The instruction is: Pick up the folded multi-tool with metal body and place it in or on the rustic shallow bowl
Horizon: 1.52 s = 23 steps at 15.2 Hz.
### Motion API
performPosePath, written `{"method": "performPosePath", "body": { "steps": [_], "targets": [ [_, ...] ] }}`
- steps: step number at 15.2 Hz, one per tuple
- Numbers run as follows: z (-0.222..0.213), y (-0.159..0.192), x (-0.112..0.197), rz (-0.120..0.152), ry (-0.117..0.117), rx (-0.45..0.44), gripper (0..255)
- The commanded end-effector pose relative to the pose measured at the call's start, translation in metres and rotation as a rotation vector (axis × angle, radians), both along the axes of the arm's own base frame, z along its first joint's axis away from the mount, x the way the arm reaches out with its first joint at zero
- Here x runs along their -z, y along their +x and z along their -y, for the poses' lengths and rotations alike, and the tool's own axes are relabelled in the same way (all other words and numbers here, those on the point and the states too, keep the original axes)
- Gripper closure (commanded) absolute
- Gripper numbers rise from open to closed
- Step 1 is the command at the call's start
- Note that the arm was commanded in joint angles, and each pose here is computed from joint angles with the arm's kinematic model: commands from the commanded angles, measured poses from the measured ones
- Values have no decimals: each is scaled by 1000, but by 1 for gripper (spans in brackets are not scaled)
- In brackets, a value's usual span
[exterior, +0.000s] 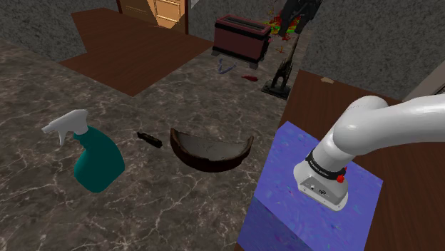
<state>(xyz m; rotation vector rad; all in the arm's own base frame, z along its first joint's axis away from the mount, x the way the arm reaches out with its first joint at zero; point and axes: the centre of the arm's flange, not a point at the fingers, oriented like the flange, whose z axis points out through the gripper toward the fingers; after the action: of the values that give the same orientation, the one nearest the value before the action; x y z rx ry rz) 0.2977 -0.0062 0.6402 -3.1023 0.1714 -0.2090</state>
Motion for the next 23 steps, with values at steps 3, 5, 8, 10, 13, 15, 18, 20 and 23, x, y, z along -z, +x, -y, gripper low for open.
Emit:
{"method": "performPosePath", "body": {
  "steps": [3,5,8,10,13,15,18,20,23],
  "targets": [
    [-21,11,12,-3,-1,-15,0],
    [-41,22,25,-5,-2,-31,0],
    [-73,37,43,-9,-4,-54,0],
    [-94,47,56,-12,-5,-69,0],
    [-126,61,75,-15,-7,-92,0],
    [-147,70,87,-18,-8,-107,0],
    [-180,83,106,-22,-10,-130,0],
    [-201,91,119,-24,-11,-146,0],
    [-234,102,138,-28,-13,-169,0]
  ]
}}
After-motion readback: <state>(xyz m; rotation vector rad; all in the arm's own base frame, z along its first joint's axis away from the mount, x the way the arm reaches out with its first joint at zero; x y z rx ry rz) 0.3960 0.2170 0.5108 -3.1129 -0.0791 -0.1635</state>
